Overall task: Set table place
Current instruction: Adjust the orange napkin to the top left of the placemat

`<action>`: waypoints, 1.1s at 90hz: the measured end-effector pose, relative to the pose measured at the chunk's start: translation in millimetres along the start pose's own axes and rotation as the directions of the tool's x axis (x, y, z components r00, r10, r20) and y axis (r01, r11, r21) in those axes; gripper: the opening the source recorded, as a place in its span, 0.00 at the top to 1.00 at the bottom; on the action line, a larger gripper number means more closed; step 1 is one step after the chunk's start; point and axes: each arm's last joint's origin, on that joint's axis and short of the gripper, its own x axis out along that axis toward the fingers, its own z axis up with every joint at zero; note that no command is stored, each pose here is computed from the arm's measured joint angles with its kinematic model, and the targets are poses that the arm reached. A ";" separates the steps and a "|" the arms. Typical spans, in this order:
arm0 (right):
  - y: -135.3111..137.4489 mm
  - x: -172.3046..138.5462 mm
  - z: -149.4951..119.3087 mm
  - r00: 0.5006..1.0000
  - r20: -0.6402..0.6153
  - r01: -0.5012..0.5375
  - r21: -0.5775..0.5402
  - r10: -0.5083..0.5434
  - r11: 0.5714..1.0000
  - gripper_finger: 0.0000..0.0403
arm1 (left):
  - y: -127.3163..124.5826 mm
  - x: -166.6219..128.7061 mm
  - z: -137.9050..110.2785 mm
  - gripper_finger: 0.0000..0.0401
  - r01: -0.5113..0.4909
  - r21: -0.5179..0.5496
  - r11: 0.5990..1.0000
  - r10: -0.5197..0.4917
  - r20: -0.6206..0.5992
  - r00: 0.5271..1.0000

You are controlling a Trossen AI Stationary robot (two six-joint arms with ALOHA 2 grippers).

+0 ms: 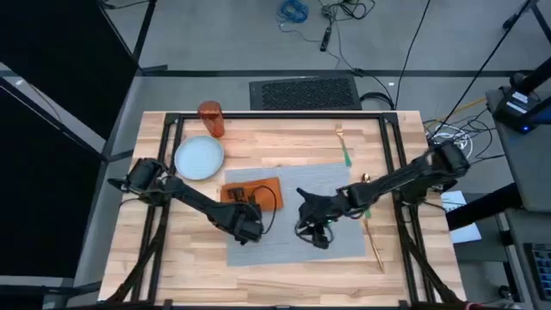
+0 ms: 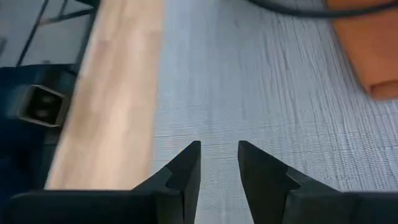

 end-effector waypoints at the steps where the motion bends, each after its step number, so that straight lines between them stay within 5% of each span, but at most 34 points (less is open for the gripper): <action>1: -1.9 1.1 0.1 1.000 -0.001 -0.001 0.001 0.001 1.000 0.77 | 0.0 0.0 0.0 0.99 0.000 0.000 1.000 0.000 0.000 1.000; 42: -71.8 -10.4 31.4 0.981 0.188 0.028 0.036 -0.034 0.999 0.77 | -1.7 -0.8 -0.7 1.00 -0.003 0.005 1.000 0.003 0.004 1.000; 99: -143.3 16.7 29.0 0.969 0.243 0.013 0.167 -0.054 0.986 0.77 | -1.7 -0.8 -0.5 1.00 -0.004 0.020 1.000 0.003 0.007 1.000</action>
